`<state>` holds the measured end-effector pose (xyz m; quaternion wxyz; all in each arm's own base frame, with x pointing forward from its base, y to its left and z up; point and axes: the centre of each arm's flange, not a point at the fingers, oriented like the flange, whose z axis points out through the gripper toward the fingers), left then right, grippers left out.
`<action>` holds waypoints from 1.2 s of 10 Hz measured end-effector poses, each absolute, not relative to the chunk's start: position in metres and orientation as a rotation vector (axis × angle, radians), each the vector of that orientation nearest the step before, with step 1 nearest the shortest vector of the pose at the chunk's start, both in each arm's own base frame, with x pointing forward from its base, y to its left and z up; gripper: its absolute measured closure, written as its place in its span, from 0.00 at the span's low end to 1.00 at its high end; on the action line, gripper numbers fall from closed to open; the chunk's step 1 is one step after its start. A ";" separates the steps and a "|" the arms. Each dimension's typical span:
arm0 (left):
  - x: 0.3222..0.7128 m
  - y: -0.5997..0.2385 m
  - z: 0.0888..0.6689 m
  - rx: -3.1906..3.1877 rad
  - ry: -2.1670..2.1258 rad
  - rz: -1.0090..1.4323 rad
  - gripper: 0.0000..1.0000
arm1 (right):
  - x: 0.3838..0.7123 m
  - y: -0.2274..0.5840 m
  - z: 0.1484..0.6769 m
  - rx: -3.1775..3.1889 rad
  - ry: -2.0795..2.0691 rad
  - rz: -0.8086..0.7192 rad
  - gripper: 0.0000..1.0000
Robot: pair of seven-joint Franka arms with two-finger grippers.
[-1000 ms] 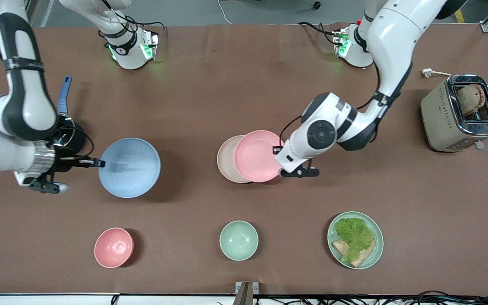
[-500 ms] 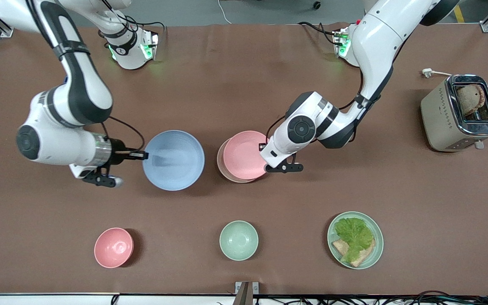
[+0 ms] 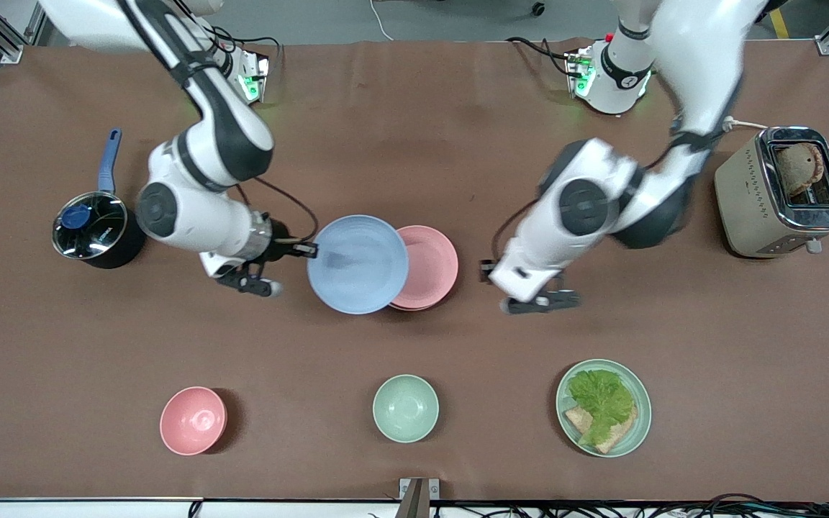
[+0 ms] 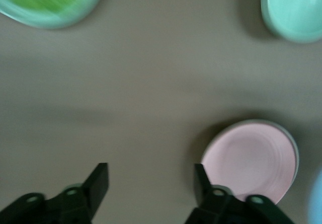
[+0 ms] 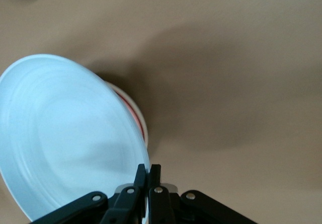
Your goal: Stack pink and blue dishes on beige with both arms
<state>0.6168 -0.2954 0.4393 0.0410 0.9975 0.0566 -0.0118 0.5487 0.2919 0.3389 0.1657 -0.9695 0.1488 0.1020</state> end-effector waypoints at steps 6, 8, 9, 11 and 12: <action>0.577 -0.161 0.653 3.169 -0.208 0.169 0.00 | 0.492 0.361 0.260 -2.711 0.418 0.202 0.96; 0.545 -0.148 0.687 3.191 -0.201 0.164 0.00 | 0.486 0.368 0.241 -2.707 0.419 0.214 0.95; 0.536 -0.138 0.692 3.205 -0.224 0.151 0.00 | 0.486 0.368 0.235 -2.710 0.420 0.218 0.95; 0.530 -0.109 0.685 3.217 -0.232 0.101 0.00 | 0.487 0.367 0.221 -2.699 0.440 0.214 0.90; 0.529 -0.094 0.680 3.214 -0.214 0.075 0.00 | 0.488 0.365 0.216 -2.696 0.451 0.211 0.77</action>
